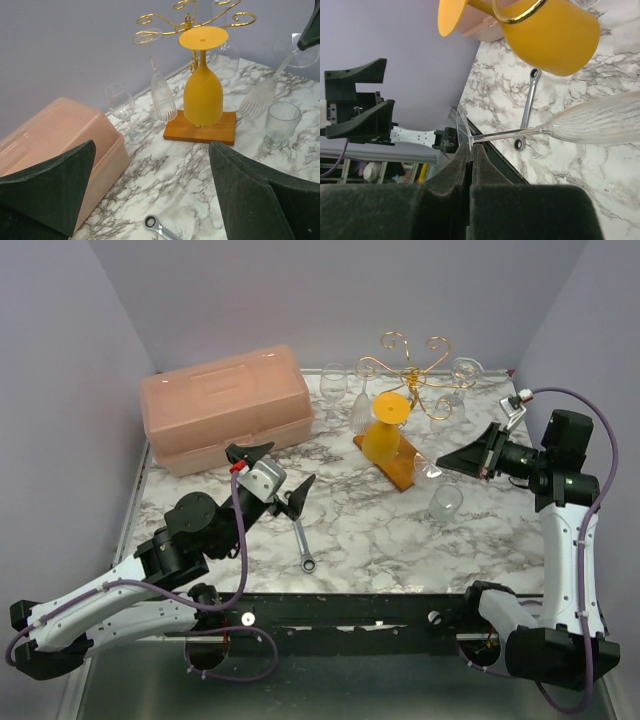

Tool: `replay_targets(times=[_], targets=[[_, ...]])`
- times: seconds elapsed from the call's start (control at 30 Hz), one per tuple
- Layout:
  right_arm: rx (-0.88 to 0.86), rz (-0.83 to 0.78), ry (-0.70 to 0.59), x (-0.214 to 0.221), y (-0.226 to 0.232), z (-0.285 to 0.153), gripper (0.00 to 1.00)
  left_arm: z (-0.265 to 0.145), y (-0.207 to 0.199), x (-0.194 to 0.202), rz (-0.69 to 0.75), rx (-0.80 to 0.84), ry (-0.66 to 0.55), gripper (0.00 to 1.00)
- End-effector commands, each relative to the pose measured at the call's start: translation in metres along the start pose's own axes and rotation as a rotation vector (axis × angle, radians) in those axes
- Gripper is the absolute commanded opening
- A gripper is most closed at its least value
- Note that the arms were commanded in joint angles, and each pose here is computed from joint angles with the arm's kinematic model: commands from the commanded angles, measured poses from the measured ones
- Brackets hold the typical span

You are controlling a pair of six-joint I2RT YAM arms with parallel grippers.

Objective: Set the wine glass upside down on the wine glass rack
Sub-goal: Turn the wine glass upside down at the wine rack.

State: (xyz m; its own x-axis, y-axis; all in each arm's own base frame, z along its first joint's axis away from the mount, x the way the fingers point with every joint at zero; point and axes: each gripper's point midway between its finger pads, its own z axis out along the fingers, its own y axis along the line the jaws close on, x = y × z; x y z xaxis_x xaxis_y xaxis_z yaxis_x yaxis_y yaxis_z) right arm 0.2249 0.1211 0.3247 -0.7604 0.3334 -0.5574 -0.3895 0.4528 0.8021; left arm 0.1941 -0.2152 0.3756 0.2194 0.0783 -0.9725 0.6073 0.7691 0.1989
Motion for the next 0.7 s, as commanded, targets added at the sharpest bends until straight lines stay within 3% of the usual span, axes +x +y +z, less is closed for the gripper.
replay_targets(times=[0.0,0.23,0.4,0.67], targets=[[-0.088,-0.014,-0.019,-0.02,0.026,-0.007,0.0,-0.005,-0.006,0.024,-0.024,0.052,0.068,0.99],[-0.067,0.037,-0.069,-0.047,0.027,-0.011,0.0,-0.008,0.019,0.045,0.024,-0.052,0.101,0.98],[-0.08,0.141,-0.081,-0.055,0.011,-0.017,0.0,-0.011,0.026,0.05,0.023,-0.074,0.094,0.99],[-0.069,0.154,-0.146,-0.072,0.008,-0.027,0.0,-0.012,0.029,0.055,0.028,-0.082,0.095,0.99]])
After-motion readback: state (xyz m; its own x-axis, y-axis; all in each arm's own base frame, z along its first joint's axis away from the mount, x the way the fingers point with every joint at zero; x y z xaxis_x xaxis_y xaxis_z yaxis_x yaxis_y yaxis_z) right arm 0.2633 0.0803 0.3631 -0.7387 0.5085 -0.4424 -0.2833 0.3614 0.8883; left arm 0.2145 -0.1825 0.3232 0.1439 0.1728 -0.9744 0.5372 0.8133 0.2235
